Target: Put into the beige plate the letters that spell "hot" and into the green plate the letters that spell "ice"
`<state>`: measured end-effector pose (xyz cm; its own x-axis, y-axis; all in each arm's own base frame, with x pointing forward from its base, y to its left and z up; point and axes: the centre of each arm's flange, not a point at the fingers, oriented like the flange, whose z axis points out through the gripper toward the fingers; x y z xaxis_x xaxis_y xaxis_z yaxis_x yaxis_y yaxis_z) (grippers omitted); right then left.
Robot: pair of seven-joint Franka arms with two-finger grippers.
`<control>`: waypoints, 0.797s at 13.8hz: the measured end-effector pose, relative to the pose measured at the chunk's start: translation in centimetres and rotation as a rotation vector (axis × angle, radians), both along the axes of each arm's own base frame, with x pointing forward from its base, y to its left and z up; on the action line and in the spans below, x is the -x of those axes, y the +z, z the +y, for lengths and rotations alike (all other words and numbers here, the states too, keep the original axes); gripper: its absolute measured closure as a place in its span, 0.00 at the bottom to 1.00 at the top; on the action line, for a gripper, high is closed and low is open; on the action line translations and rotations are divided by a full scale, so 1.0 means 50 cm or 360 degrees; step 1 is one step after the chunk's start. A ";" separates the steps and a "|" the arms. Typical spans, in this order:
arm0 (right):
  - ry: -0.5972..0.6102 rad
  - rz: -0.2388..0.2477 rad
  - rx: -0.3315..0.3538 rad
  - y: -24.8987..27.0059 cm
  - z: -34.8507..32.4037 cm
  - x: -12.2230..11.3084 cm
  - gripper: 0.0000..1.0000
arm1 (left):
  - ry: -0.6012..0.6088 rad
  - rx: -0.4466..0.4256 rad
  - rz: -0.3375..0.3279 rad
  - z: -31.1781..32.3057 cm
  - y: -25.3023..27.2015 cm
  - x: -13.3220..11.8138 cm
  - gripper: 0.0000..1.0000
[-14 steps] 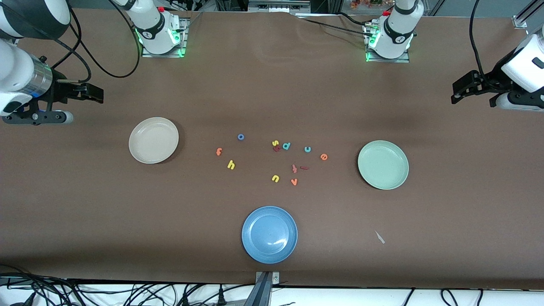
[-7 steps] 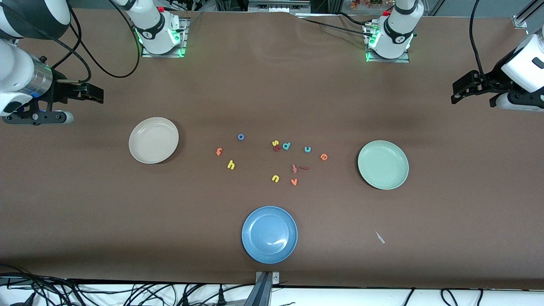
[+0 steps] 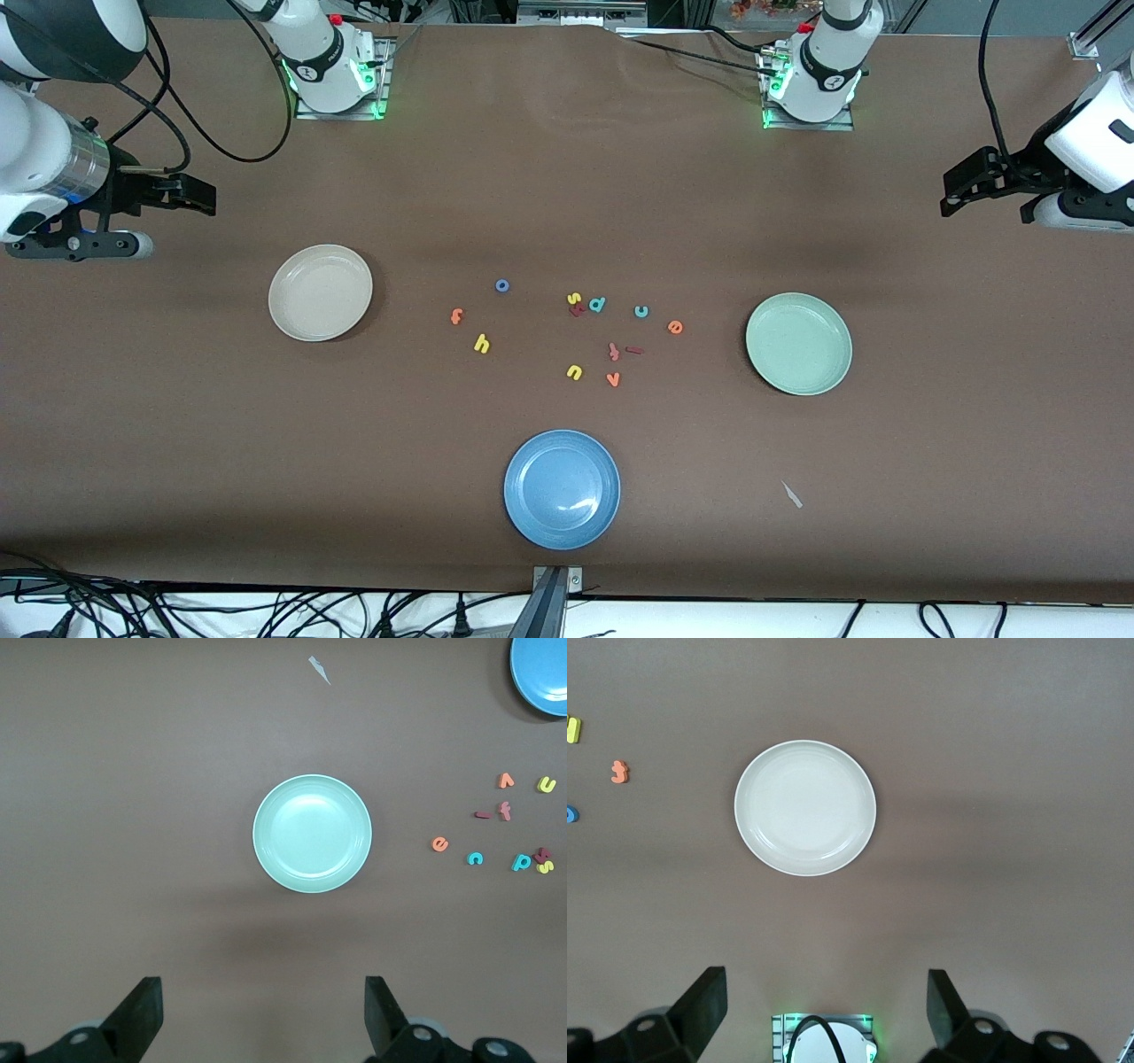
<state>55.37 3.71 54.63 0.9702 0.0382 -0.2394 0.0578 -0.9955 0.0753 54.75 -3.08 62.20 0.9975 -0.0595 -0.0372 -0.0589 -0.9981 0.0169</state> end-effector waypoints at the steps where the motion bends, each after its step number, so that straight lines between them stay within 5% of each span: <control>1: 0.0000 0.0000 0.0000 0.000 0.000 0.000 0.00 | 0.0000 0.0000 0.0000 0.000 0.000 0.000 0.00; 11: 0.0004 0.0014 0.0000 -0.004 0.000 0.000 0.00 | 0.0003 0.0004 0.0000 0.001 0.000 0.000 0.00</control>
